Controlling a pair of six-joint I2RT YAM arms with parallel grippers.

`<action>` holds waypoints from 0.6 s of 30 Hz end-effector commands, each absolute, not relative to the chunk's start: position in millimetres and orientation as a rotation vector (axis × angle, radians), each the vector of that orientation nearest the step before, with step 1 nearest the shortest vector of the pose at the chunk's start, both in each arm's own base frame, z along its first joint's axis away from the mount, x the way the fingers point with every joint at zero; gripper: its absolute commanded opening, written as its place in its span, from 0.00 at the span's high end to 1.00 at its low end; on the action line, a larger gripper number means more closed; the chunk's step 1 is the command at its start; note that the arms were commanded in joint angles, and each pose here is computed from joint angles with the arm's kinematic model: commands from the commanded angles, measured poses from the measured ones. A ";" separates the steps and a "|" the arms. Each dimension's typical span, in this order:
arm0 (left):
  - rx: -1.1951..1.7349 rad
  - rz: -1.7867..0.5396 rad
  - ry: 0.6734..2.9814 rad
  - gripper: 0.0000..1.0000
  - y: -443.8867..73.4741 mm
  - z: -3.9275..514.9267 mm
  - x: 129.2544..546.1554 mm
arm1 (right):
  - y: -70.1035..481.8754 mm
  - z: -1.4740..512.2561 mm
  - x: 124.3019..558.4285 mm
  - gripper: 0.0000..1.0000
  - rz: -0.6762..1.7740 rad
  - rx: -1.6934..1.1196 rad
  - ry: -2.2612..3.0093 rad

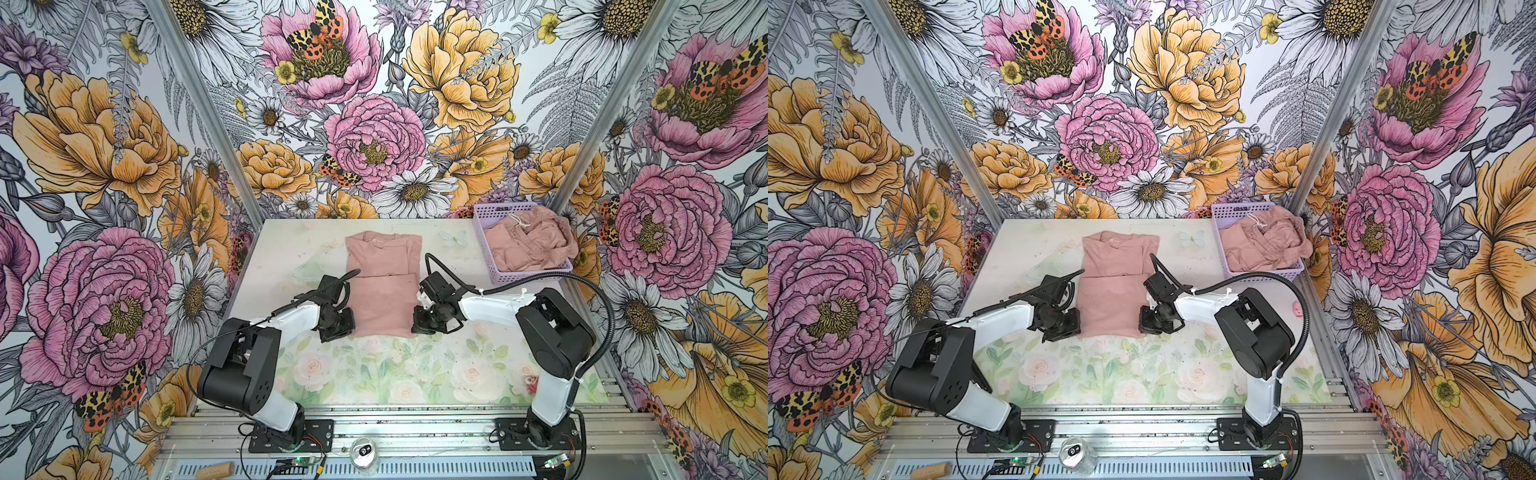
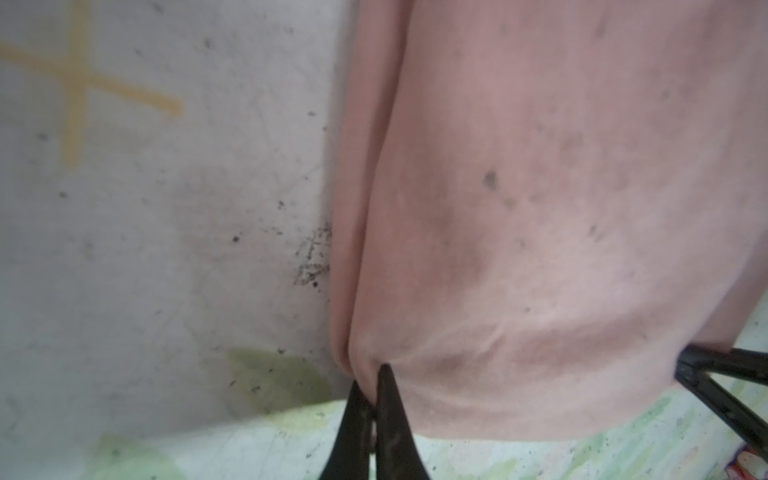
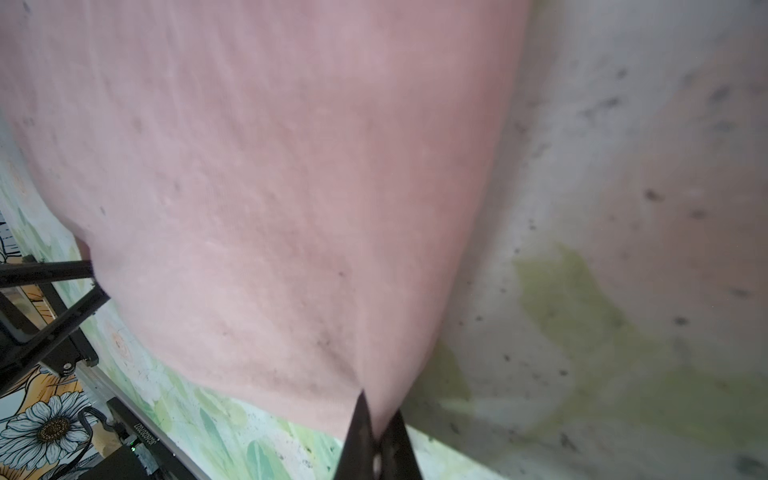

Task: Fold and stack the mixed laundry pile
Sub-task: 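Lift the held edge with both grippers and fold it away from the robot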

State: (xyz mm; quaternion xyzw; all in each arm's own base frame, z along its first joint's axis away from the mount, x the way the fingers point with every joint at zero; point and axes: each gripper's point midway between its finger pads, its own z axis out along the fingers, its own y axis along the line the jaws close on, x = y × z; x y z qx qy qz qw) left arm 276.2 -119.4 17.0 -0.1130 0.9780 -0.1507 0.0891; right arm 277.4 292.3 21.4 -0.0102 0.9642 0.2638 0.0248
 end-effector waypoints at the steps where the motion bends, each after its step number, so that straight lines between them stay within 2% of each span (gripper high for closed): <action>1: -0.356 -0.370 3.026 1.00 -110.0 -10.6 245.2 | 282.2 16.4 272.9 1.00 0.781 -0.019 2.997; 8: -0.383 -0.376 2.988 1.00 -104.7 15.4 232.2 | 267.4 36.3 261.0 1.00 0.835 -0.007 2.980; 18: -0.336 -0.441 2.932 1.00 -130.3 63.0 205.9 | 255.2 70.2 226.5 1.00 0.890 -0.014 2.979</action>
